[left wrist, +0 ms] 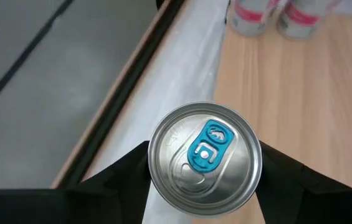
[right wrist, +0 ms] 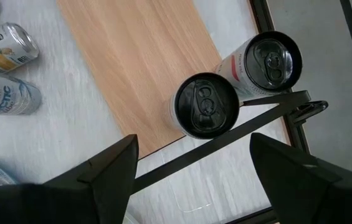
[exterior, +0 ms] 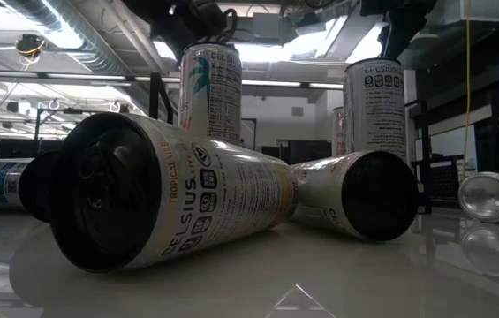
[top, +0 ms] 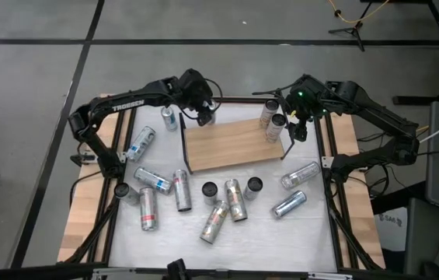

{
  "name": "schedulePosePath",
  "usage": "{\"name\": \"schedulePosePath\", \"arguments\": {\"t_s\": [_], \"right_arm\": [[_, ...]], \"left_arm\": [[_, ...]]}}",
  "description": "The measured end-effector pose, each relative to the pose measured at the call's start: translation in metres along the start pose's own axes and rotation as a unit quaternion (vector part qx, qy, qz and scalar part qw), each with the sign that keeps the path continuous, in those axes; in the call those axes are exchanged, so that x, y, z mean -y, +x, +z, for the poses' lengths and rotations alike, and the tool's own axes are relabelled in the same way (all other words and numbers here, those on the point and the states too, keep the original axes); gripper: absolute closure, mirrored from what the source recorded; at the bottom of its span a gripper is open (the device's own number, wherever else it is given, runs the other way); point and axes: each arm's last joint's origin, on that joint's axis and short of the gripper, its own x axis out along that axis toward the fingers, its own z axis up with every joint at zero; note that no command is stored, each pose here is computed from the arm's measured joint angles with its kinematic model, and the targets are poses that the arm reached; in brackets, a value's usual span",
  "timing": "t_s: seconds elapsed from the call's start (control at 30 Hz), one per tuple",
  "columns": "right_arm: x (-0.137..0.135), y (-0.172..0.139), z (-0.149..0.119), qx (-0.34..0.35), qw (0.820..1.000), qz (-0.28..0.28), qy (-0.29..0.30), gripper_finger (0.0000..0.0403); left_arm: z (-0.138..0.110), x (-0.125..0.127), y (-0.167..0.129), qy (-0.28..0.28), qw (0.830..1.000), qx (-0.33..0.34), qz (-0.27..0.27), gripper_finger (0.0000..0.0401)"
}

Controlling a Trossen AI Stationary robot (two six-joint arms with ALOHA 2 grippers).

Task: Place canned beverage on shelf
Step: Put the blue soda can on the shelf

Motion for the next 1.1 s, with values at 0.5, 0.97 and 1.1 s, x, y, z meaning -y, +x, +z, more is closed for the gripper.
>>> {"name": "schedulePosePath", "arguments": {"t_s": [0.5,0.97,1.1], "right_arm": [[0.0,0.0,0.0,0.0,1.0,0.0,0.0,0.01],[0.0,0.0,0.0,0.0,1.0,0.0,0.0,0.01],[0.0,0.0,0.0,0.0,1.0,0.0,0.0,0.01]], "left_arm": [[-0.014,0.018,-0.006,-0.003,0.997,-0.078,-0.018,0.0182],[-0.018,0.018,-0.008,-0.004,0.995,-0.101,-0.014,0.0168],[-0.018,0.018,-0.008,-0.004,0.995,-0.102,-0.014,0.0151]]}}
